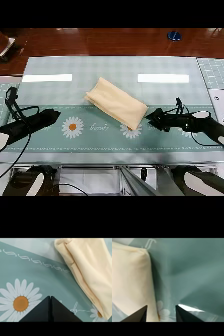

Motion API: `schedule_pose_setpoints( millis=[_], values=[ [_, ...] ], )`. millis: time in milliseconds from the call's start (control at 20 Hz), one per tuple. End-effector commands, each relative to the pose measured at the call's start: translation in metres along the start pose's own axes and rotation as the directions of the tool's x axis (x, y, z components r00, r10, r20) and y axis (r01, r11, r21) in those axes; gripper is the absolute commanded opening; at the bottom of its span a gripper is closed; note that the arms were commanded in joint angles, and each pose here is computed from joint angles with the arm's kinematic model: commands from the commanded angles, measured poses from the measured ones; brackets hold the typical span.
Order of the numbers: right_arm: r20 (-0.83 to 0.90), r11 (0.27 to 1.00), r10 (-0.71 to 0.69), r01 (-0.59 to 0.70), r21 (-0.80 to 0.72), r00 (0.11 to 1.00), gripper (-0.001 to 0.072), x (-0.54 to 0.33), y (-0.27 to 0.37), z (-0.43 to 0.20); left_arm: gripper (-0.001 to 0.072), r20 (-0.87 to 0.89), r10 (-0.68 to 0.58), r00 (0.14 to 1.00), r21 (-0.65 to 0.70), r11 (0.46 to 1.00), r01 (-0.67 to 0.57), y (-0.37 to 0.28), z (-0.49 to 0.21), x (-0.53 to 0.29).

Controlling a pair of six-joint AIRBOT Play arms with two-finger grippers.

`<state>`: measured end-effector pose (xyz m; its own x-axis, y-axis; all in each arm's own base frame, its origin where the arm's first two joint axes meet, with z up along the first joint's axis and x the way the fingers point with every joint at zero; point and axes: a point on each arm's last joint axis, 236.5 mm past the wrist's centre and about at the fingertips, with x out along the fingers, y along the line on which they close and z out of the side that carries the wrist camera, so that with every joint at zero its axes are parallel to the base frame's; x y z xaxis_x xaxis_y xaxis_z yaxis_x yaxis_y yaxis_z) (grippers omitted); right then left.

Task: Fold the shirts.

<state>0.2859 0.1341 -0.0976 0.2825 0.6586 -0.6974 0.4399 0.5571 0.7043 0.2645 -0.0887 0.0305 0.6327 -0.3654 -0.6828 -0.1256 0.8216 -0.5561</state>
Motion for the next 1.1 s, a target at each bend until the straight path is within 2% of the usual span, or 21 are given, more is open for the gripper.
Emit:
schedule_pose_setpoints(
  millis=[0, 200, 250, 300, 350, 400, 550, 650, 750, 900, 1050],
  values=[
    [-0.062, 0.999, -0.002, 0.000, -0.038, 0.998, 0.0411, 0.018, 0.006, 0.003, 0.0022, 0.001, -0.012, 1.000, -0.027, 1.000, 0.012, -0.002, 0.002, 0.005],
    [-0.161, 0.986, -0.044, 0.017, -0.165, 0.986, 0.0403, 0.048, 0.032, -0.009, 0.0022, -0.007, -0.019, 1.000, -0.044, 0.999, 0.019, -0.003, 0.002, 0.008],
    [-0.162, 0.981, -0.040, 0.007, -0.196, 0.986, 0.0354, 0.053, 0.045, -0.006, 0.0022, -0.006, -0.025, 1.000, -0.050, 0.998, 0.025, -0.004, 0.002, 0.008],
    [-0.161, 0.973, -0.035, -0.003, -0.232, 0.986, 0.0257, 0.057, 0.057, -0.002, 0.0022, -0.007, -0.027, 1.000, -0.051, 0.998, 0.027, -0.005, 0.001, 0.008],
    [-0.162, 0.956, -0.030, -0.020, -0.293, 0.986, 0.0089, 0.058, 0.070, 0.001, 0.0023, -0.007, -0.027, 1.000, -0.051, 0.998, 0.027, -0.005, 0.001, 0.008],
    [-0.177, 0.928, -0.013, -0.054, -0.368, 0.984, 0.0021, 0.058, 0.088, 0.000, 0.0022, -0.007, -0.027, 1.000, -0.050, 0.998, 0.027, -0.005, 0.002, 0.008],
    [-0.219, 0.848, -0.004, -0.113, -0.517, 0.976, 0.0021, 0.041, 0.142, -0.002, 0.0022, -0.007, -0.027, 1.000, -0.050, 0.998, 0.027, -0.005, 0.002, 0.008],
    [-0.201, 0.785, -0.042, -0.092, -0.612, 0.979, 0.0021, 0.021, 0.175, 0.004, 0.0022, -0.007, -0.027, 1.000, -0.050, 0.998, 0.027, -0.005, 0.001, 0.008],
    [-0.211, 0.719, -0.011, -0.139, -0.681, 0.977, 0.0020, -0.009, 0.220, 0.004, 0.0022, -0.007, -0.027, 1.000, -0.050, 0.998, 0.026, -0.005, 0.001, 0.008],
    [-0.086, 0.648, -0.038, -0.041, -0.761, 0.996, 0.0020, -0.063, 0.261, 0.031, 0.0022, -0.007, -0.027, 1.000, -0.050, 0.998, 0.026, -0.005, 0.002, 0.008],
    [0.053, 0.633, -0.064, 0.081, -0.770, 0.997, 0.0020, -0.125, 0.278, 0.060, 0.0023, -0.007, -0.027, 1.000, -0.051, 0.998, 0.027, -0.005, 0.001, 0.008]
  ],
)
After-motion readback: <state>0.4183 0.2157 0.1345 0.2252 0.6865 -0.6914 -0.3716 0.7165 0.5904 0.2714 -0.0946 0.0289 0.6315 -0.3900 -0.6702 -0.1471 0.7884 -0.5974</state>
